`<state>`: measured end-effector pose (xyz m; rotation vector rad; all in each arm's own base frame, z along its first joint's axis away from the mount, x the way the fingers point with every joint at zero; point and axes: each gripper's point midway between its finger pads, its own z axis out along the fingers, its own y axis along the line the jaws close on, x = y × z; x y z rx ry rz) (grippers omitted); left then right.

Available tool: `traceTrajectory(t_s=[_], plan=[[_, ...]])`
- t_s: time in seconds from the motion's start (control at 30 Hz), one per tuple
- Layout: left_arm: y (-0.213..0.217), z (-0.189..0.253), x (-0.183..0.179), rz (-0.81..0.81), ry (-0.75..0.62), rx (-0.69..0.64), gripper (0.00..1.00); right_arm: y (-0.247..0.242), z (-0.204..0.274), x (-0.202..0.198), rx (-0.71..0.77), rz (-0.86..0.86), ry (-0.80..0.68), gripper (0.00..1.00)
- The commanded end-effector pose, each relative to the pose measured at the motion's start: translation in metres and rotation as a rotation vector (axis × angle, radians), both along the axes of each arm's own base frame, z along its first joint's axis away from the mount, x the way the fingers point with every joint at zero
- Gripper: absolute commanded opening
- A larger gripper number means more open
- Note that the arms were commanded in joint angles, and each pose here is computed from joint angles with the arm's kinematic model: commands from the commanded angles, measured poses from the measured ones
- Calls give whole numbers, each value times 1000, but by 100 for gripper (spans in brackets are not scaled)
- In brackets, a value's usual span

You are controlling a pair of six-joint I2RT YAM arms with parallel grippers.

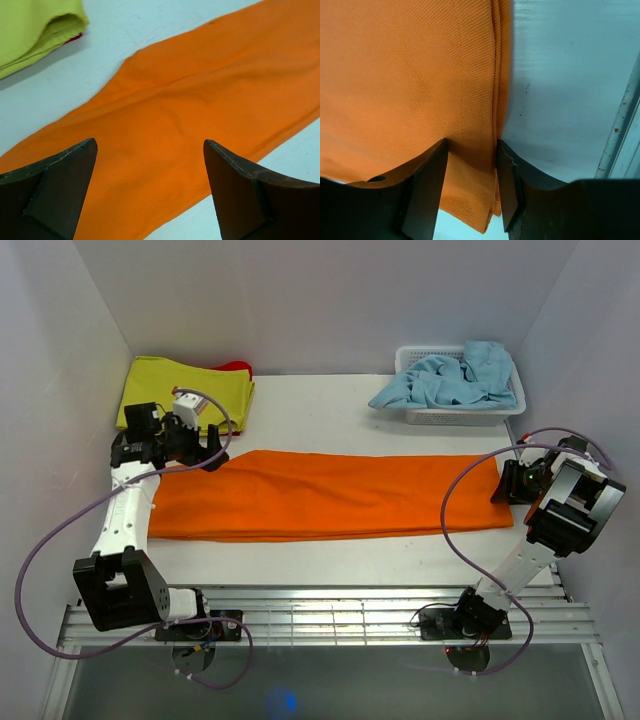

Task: Fold and stack the trousers
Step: Fold the trousers

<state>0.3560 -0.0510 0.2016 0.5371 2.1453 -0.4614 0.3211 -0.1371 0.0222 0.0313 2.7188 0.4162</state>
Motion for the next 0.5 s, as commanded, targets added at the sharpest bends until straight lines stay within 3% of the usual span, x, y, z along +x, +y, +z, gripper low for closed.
traceTrajectory(t_s=[0.0,0.13,0.2,0.23,0.47], plan=[[24,27,-7,58,-63,-17,98,22,-22,-10,115,-20,33,49],[45,29,-10,101,-68,-21,98,33,-30,-17,172,-18,49,36],[52,27,-12,119,-68,-17,98,32,-27,-17,172,-16,43,12],[56,27,-11,129,-69,-15,98,28,-18,-14,165,-20,21,8],[92,6,-16,226,15,-54,98,-14,46,-7,49,-48,-111,8]])
